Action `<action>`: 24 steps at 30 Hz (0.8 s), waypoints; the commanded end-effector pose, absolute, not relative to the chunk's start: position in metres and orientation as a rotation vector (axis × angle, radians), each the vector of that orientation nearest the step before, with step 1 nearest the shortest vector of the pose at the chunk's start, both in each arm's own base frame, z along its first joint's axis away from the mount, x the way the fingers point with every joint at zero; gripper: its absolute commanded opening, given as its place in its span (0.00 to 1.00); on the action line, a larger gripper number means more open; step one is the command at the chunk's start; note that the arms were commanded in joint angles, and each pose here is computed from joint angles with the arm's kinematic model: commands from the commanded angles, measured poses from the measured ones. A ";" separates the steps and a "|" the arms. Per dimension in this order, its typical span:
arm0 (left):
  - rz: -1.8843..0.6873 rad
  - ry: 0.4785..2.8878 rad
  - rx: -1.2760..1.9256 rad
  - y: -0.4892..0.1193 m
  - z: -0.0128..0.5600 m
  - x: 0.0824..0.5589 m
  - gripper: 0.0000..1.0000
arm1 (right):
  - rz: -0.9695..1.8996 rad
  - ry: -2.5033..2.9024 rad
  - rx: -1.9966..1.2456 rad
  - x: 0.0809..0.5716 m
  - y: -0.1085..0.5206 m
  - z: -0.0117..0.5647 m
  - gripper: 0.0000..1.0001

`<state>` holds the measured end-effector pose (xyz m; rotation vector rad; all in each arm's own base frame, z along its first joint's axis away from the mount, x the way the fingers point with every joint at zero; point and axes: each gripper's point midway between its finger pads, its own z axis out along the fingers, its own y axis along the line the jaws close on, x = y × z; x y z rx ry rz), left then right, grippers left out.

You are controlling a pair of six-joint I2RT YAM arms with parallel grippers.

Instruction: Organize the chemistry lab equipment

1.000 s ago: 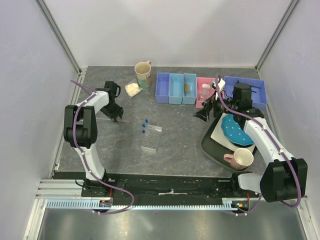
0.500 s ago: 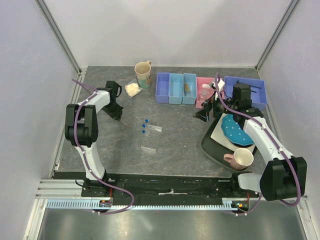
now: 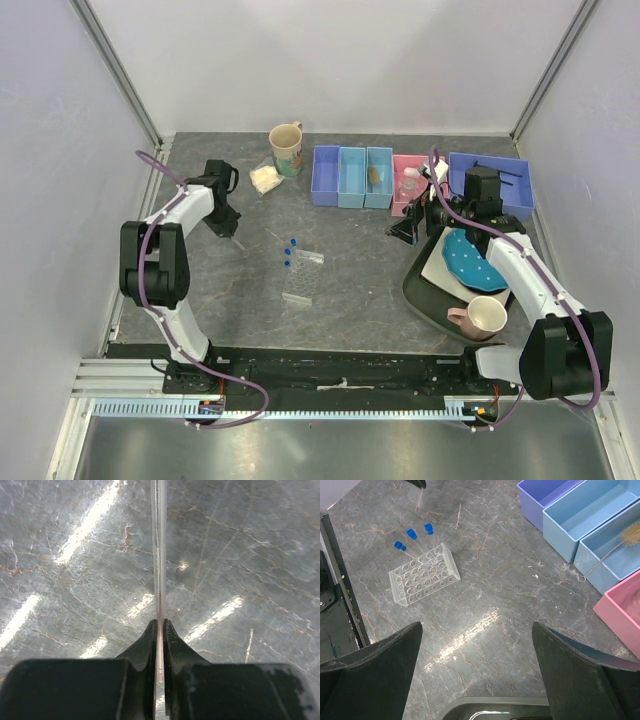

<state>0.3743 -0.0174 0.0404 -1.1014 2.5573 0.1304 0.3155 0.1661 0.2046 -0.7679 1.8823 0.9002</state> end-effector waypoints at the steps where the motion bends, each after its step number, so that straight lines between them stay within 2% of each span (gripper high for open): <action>1: 0.071 2.501 -0.918 -0.014 0.070 0.384 0.02 | 0.894 1.825 -0.807 0.319 0.169 0.216 0.98; 6: -0.055 2.484 -0.762 -0.026 0.081 0.379 0.02 | 0.894 1.829 -0.810 0.320 0.169 0.214 0.98; 16: -0.532 2.250 -0.241 -0.087 0.162 0.374 0.02 | 0.910 1.841 -0.812 0.320 0.170 0.208 0.98; 24: -0.812 2.076 0.010 -0.129 0.222 0.363 0.02 | 0.911 1.842 -0.816 0.320 0.170 0.206 0.98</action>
